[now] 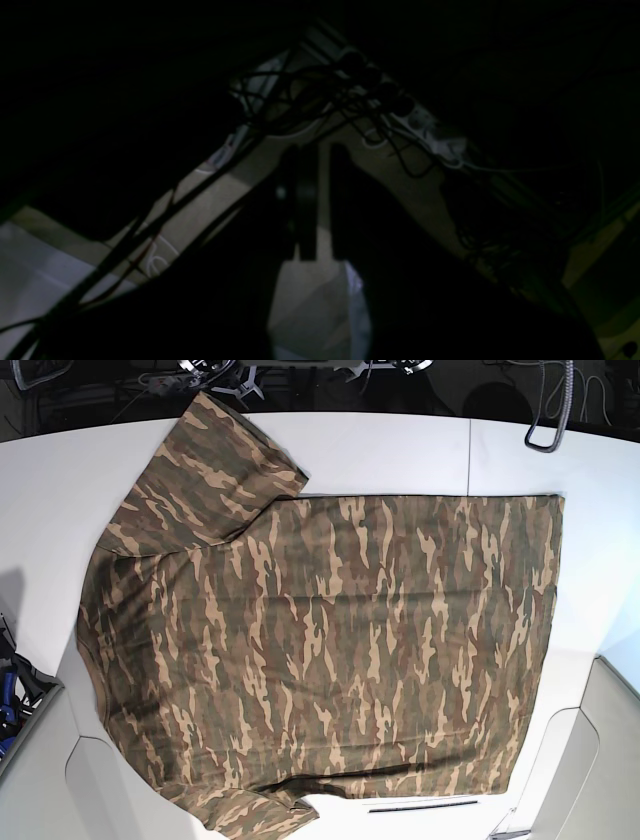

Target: Fold the T-shirt properly

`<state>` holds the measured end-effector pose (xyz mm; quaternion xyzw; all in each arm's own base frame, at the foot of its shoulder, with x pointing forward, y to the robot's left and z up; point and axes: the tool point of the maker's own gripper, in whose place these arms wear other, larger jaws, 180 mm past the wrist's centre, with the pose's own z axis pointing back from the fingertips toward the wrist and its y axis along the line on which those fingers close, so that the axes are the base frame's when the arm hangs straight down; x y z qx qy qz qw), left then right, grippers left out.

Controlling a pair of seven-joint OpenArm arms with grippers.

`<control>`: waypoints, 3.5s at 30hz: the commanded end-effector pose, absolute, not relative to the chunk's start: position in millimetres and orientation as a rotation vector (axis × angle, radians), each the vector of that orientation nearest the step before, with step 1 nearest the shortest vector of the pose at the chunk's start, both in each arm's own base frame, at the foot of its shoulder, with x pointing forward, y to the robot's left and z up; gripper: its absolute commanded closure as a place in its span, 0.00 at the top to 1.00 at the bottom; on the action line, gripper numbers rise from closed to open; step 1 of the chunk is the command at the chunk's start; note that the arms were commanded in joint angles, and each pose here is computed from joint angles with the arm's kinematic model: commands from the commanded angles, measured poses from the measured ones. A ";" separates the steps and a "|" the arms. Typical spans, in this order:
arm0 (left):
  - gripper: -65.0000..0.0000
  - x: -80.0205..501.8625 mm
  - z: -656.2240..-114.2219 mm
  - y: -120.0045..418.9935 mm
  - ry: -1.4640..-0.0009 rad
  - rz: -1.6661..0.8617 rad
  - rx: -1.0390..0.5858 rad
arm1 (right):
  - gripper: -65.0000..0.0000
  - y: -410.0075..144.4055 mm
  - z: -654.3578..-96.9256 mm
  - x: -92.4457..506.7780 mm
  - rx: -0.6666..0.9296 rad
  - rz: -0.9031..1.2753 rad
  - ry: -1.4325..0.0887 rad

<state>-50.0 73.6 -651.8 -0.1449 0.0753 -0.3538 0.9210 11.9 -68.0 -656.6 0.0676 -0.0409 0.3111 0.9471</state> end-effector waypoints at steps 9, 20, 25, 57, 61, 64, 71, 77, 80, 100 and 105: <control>0.20 -82.7 -645.8 74.5 0.242 -0.743 -0.307 | 0.06 -77.5 -656.1 -5.9 0.151 0.638 -0.061; 0.20 -129.3 -614.9 85.8 0.214 -0.793 -0.410 | 0.06 -103.2 -617.8 -79.6 0.374 0.601 -0.025; 0.20 -141.0 -596.3 95.5 0.186 -0.789 -0.428 | 0.06 -114.6 -586.2 -92.6 0.421 0.614 -0.069; 0.32 25.8 -381.8 205.6 -0.383 -0.386 -0.176 | 0.09 -143.2 -347.4 90.5 0.490 0.417 -0.600; 0.42 53.6 -365.8 235.8 -0.469 -0.336 -0.098 | 0.31 -167.9 -345.1 120.3 0.397 0.300 -0.642; 0.48 73.2 -354.5 251.9 -0.534 -0.303 -0.058 | 0.49 -187.3 -349.1 134.0 0.319 0.205 -0.658; 0.54 114.2 -337.5 272.9 -0.662 -0.246 0.005 | 0.59 -208.2 -383.5 141.5 0.259 0.010 -0.599; 0.67 134.1 -345.7 295.9 -0.690 -0.172 0.038 | 0.59 -195.2 -403.3 141.5 0.326 -0.081 -0.585; 0.67 146.4 -353.1 322.5 -0.692 -0.105 0.083 | 0.59 -185.9 -412.0 139.0 0.353 -0.098 -0.565; 0.67 207.0 -393.3 384.0 -0.756 0.225 -0.047 | 0.59 -118.3 -434.5 150.4 0.513 -0.111 -0.537; 0.67 209.5 -406.5 360.1 -0.724 0.172 -0.110 | 0.59 -117.0 -434.2 151.1 0.516 -0.115 -0.542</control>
